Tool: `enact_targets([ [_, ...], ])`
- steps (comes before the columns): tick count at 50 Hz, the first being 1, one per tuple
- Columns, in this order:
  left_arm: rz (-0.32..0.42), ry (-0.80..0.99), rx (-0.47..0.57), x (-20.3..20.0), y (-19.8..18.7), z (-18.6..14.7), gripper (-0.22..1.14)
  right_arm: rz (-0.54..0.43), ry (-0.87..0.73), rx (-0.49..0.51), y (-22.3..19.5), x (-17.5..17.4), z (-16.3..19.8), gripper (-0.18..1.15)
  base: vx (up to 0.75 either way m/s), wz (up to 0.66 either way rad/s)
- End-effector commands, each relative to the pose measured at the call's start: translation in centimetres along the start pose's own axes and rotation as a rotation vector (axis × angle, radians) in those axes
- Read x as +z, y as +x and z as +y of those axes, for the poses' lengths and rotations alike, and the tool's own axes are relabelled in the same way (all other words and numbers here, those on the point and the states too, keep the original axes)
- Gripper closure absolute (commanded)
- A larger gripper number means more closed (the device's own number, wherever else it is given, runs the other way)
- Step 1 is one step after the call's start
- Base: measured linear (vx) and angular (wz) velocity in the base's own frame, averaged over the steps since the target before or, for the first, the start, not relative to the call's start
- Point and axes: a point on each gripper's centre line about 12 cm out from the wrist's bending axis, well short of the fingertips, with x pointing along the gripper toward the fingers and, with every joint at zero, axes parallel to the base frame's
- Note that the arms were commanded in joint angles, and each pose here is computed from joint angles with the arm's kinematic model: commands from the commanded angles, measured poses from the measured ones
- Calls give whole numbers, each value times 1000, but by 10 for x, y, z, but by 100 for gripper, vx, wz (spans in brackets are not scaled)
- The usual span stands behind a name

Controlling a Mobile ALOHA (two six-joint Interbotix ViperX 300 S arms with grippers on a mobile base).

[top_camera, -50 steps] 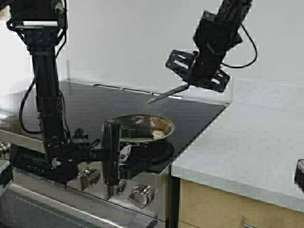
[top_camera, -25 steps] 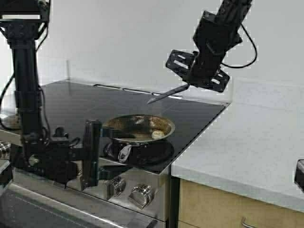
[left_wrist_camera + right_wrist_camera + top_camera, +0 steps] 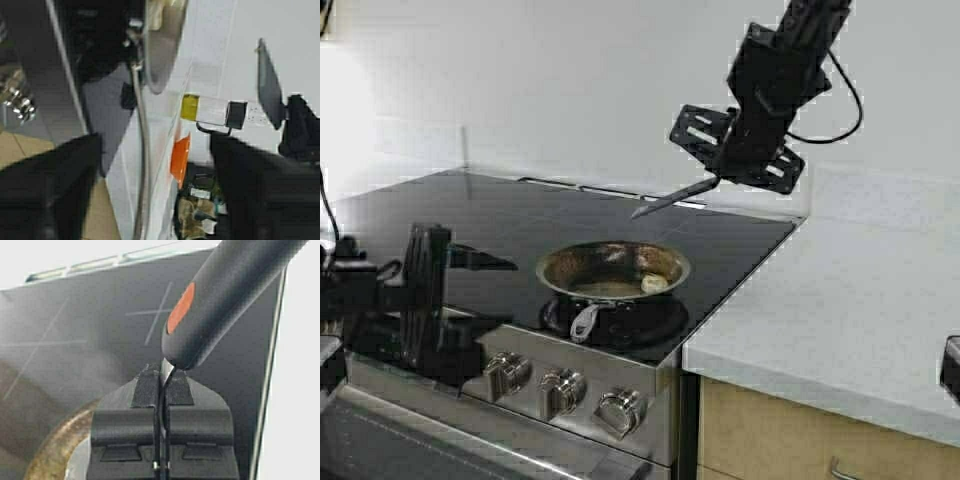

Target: Add oil to the pan and cook the shrimp and serve it

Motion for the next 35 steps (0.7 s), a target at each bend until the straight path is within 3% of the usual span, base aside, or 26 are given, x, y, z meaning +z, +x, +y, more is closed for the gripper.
enact_targets([
  [1, 0, 62, -25, 5, 1, -24, 28, -49, 17, 30, -5, 21, 12, 90, 0, 0],
  [5, -4, 95, -37, 7, 0, -34, 61, -45, 4, 28, -6, 21, 11, 90, 0, 0],
  [7, -10, 134, -45, 6, -1, -42, 85, -45, -3, 29, -7, 22, 11, 90, 0, 0],
  [10, -26, 192, -51, 7, -5, -52, 101, -36, -13, 22, -8, 22, 8, 90, 0, 0],
  [18, -74, 319, 16, 6, -16, -77, 83, 7, -14, 2, -10, 23, -1, 90, 0, 0],
  [35, -159, 609, 355, 14, -43, -141, 85, 180, -70, -36, -20, 48, -26, 90, 0, 0],
])
